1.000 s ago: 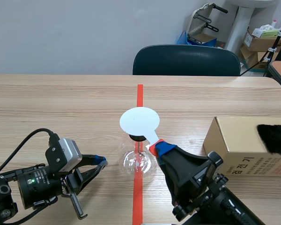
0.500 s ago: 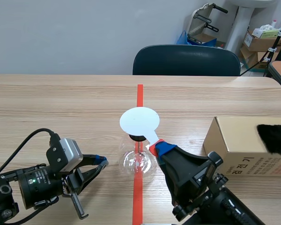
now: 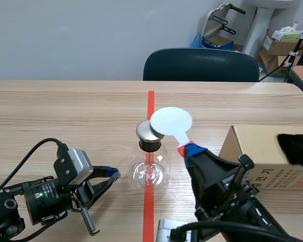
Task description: Do the electroscope experiment
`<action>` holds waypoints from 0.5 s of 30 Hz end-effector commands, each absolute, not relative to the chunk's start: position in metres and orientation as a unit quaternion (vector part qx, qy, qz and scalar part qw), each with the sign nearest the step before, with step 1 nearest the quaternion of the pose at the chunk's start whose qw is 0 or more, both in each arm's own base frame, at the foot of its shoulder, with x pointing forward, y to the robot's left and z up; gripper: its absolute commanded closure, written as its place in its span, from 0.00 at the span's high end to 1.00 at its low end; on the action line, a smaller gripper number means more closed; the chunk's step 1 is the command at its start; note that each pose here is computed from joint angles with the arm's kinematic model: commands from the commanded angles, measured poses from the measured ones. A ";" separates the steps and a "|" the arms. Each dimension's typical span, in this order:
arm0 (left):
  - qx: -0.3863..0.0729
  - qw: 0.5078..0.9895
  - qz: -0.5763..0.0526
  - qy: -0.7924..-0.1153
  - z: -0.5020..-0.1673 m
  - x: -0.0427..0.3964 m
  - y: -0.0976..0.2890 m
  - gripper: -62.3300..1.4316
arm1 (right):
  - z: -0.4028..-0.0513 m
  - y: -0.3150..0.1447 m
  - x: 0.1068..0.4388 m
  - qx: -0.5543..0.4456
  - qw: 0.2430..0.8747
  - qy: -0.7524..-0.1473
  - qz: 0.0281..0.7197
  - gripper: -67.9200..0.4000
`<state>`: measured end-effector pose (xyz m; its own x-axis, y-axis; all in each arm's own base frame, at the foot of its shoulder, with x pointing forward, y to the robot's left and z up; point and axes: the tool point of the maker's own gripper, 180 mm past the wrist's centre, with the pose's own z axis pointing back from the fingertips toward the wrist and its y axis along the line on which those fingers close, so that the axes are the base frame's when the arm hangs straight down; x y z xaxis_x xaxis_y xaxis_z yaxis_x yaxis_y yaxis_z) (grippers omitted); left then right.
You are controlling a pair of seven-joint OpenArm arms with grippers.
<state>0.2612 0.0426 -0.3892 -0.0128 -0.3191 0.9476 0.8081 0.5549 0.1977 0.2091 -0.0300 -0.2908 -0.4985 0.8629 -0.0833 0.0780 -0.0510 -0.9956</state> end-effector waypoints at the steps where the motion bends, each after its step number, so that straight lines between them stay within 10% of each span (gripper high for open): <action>1: -0.219 0.663 -0.415 -0.582 -0.384 0.262 0.039 0.11 | -0.280 -0.038 0.215 -0.408 0.322 -0.610 0.598 0.02; 15: -0.216 0.664 -0.417 -0.581 -0.384 0.263 0.042 0.11 | -0.275 -0.096 0.234 -0.503 0.420 -0.547 0.521 0.02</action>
<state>0.2611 0.0429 -0.3893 -0.0129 -0.3200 0.9473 0.8082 0.5545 0.1984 0.2313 -0.0945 -0.2858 -0.1405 0.9882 -0.0616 0.0780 -0.0510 -0.9956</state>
